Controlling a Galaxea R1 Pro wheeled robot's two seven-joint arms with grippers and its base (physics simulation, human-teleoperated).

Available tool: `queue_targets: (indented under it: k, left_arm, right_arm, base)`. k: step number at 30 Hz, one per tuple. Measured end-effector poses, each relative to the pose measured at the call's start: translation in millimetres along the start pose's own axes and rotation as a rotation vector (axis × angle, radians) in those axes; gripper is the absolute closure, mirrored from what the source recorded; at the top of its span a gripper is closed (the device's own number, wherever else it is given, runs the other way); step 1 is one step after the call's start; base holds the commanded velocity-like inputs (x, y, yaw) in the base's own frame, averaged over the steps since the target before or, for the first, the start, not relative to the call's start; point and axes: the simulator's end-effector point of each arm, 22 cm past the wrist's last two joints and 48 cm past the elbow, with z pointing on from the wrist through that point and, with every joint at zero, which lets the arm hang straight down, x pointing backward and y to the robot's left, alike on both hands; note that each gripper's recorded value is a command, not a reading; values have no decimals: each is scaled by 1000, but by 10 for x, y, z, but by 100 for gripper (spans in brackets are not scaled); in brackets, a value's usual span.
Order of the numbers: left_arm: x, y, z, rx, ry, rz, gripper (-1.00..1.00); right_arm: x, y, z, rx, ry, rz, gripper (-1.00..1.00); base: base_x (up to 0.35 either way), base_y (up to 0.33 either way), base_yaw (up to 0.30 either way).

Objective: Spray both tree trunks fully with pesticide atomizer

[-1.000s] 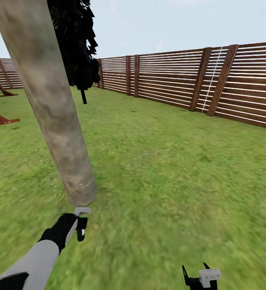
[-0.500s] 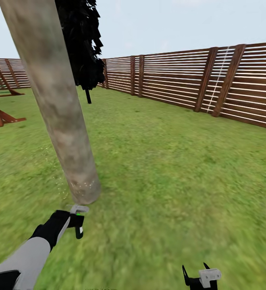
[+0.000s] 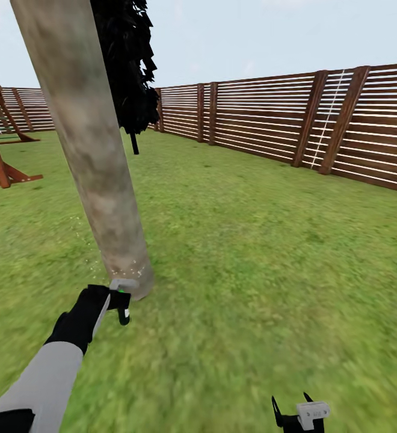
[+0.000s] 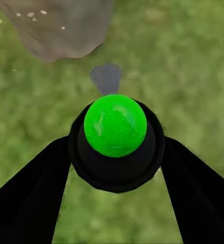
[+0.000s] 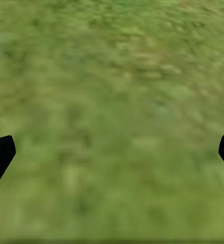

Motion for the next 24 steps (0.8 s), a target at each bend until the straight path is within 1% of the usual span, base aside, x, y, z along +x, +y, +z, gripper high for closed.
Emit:
queue_targets:
  k: [1, 3, 4, 5, 7, 8, 9, 10, 11, 12, 13, 15, 16, 18, 19, 20, 21, 23, 24]
  left_arm:
    - [3, 114, -10, -17, 0, -1, 100]
    - [30, 412, -34, -56, 4, -4, 100]
    - [43, 513, -44, -67, 5, -7, 100]
    - [43, 544, -51, -63, 4, -11, 100]
    - [-88, 434, -113, -44, -28, -8, 100]
    - [-115, 262, -157, -19, -16, -20, 100]
    - [-131, 154, -193, -7, -5, -24, 100]
    - [-227, 52, -272, 1, -15, -15, 100]
    - [-327, -12, -336, 0, -35, 8, 100]
    - [-369, -37, -369, -4, -42, 25, 100]
    - [-368, -43, -390, -7, -33, 32, 100]
    - [-345, 29, -404, -15, -21, 31, 100]
    - [-335, 122, -411, -20, -19, 25, 100]
    - [-307, 397, -434, -33, -17, -2, 100]
    - [-298, 485, -448, -23, -17, -13, 100]
    - [-303, 503, -461, 2, -22, -21, 100]
    - [-347, 456, -486, 18, -33, -18, 100]
    - [-431, 402, -538, 27, -55, -15, 100]
    - [-476, 336, -561, 36, -66, -10, 100]
  right_arm:
    - [1, 1, -1, 0, 0, 0, -100]
    - [0, 1, 0, 0, 0, 0, -100]
    - [0, 0, 0, 0, 0, 0, -100]
    - [0, 1, 0, 0, 0, 0, -100]
    - [0, 2, 0, -1, 0, 0, -100]
    - [0, 1, -1, -1, 0, 0, -100]
    - [0, 1, 0, 0, 0, 0, -100]
    - [-1, 0, -1, 0, 0, 0, -100]
    - [-1, 0, 0, 0, 0, 0, -100]
    - [0, 1, 0, 0, 0, 0, -100]
    - [1, 1, -1, 0, 0, 0, -100]
    - [2, 2, -2, -1, 0, 0, -100]
    - [1, 2, -1, -1, 0, 0, -100]
    - [2, 2, -1, -1, 0, 0, -100]
    - [1, 2, 0, -1, 0, 0, -100]
    - [0, 3, 0, -1, 0, -1, -100]
    - [0, 2, 0, -1, 0, 0, -100]
    - [0, 0, 0, 0, 0, 0, -100]
    - [0, -1, 0, 0, 0, 1, -100]
  base:
    - [0, 0, 0]
    - [0, 0, 0]
    - [0, 0, 0]
    - [0, 0, 0]
    - [0, 0, 0]
    - [0, 0, 0]
    - [0, 0, 0]
    - [0, 0, 0]
    - [0, 0, 0]
    - [0, 0, 0]
    - [0, 0, 0]
    - [0, 0, 0]
    - [0, 0, 0]
    - [0, 0, 0]
    - [0, 0, 0]
    - [0, 0, 0]
    - [0, 0, 0]
    - [0, 0, 0]
    - [0, 0, 0]
